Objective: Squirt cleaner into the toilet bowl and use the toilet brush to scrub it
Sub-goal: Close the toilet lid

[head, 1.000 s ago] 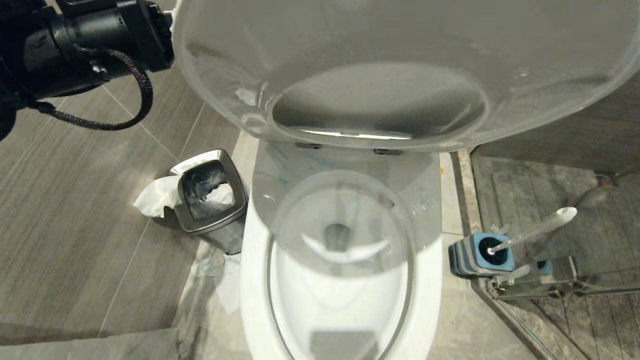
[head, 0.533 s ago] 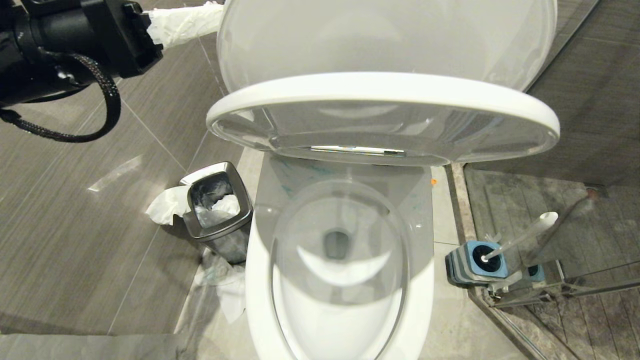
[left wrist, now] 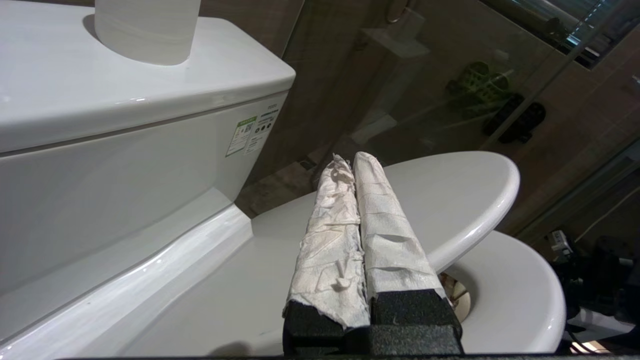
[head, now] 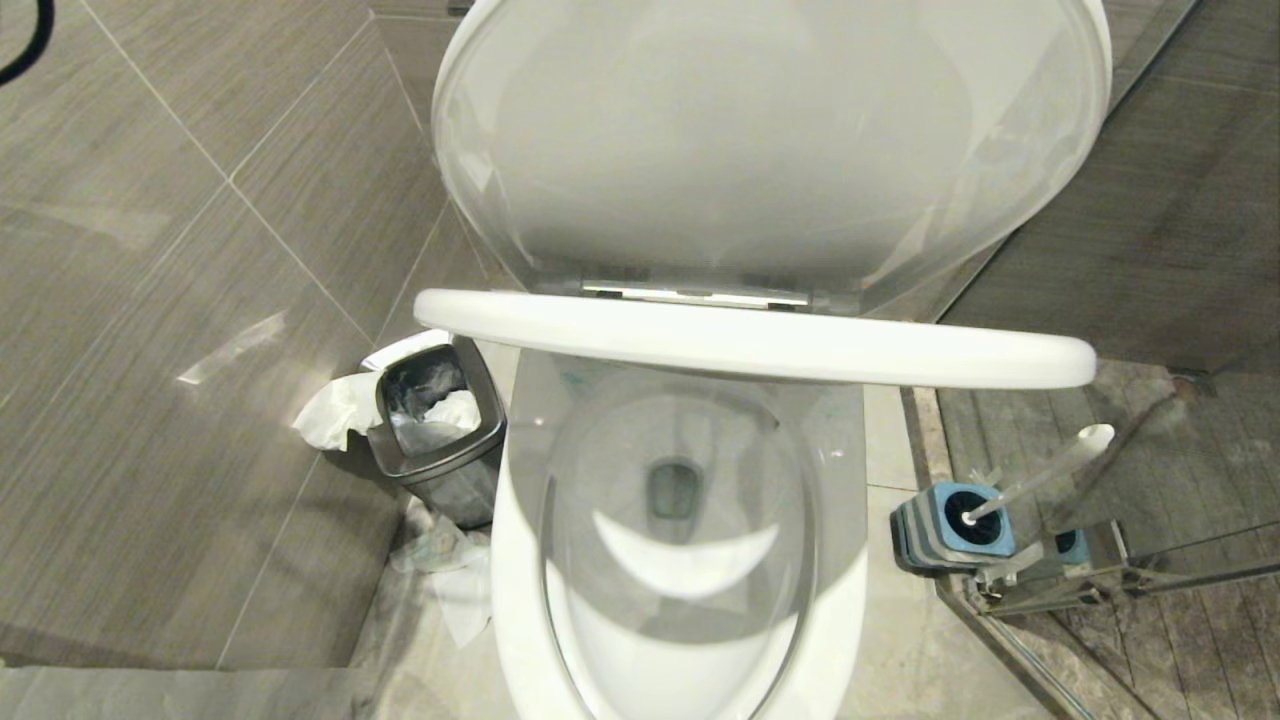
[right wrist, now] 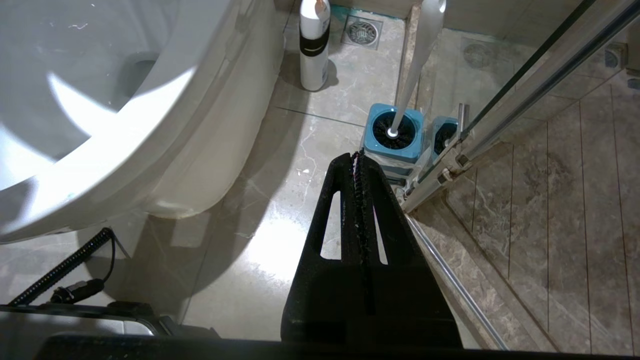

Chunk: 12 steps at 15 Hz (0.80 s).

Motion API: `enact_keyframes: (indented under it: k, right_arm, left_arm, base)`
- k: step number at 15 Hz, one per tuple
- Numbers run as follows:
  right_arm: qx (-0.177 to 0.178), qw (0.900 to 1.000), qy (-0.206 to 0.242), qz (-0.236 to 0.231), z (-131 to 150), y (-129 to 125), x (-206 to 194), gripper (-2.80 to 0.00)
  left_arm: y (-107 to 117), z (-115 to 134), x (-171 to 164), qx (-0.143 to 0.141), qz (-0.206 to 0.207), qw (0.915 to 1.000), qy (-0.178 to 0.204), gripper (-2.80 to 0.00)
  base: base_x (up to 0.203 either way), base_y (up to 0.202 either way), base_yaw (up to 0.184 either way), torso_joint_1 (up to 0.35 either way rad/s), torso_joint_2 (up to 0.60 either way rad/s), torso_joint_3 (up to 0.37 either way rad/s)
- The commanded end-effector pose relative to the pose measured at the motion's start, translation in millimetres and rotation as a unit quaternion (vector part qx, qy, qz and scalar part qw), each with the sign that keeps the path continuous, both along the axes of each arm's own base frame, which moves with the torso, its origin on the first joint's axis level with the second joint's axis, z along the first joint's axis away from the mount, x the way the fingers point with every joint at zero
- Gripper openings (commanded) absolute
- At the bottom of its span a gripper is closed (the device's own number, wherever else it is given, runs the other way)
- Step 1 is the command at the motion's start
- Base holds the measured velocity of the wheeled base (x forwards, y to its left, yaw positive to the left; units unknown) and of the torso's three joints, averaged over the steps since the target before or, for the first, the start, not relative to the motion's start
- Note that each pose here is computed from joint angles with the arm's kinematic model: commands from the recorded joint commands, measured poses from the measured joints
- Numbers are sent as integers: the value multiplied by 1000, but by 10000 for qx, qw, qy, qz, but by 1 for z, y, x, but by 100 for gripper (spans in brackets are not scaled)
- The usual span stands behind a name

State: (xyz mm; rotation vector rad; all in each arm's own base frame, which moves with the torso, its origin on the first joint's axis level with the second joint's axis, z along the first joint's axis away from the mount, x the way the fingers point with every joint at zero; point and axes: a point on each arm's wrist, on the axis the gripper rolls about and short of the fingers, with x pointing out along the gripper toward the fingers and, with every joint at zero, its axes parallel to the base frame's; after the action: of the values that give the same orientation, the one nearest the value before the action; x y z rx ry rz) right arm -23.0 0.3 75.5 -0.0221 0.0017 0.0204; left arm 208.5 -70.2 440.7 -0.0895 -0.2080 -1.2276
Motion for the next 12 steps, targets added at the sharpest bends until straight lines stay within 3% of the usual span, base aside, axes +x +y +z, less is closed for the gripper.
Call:
enact_keyframes:
  k: [1,2,4,7,10,12]
  right_arm:
    - [-4,10000,5,5,0,0,0,-280]
    - [-4,10000,5,5,0,0,0,-280]
    - [-4,10000,5,5,0,0,0,-280]
    - [-4,10000,5,5,0,0,0,-280]
    - [-4,10000,5,5,0,0,0,-280]
    - [-4,10000,5,5,0,0,0,-280]
  left_arm:
    - [0,7,-7,217,126,9997,-19,-280]
    - [-4,3,-6,408,389,9984,-81,-280]
    - [-9,-1,-8,616,1446,9875,-90,-280]
    - [-19,13,-19,713,3265,9422,-239,-280]
    - [-42,13,-34,1145,3823,9154,-538,-280]
    - [-63,9,-53,1432,3795,9128,-477,-280]
  base:
    - [0,0,0,0,0,0]
    - [0,0,0,0,0,0]
    - [0,0,0,0,0,0]
    - [0,0,0,0,0,0]
    - [0,0,0,0,0,0]
    - [0,0,0,0,0,0]
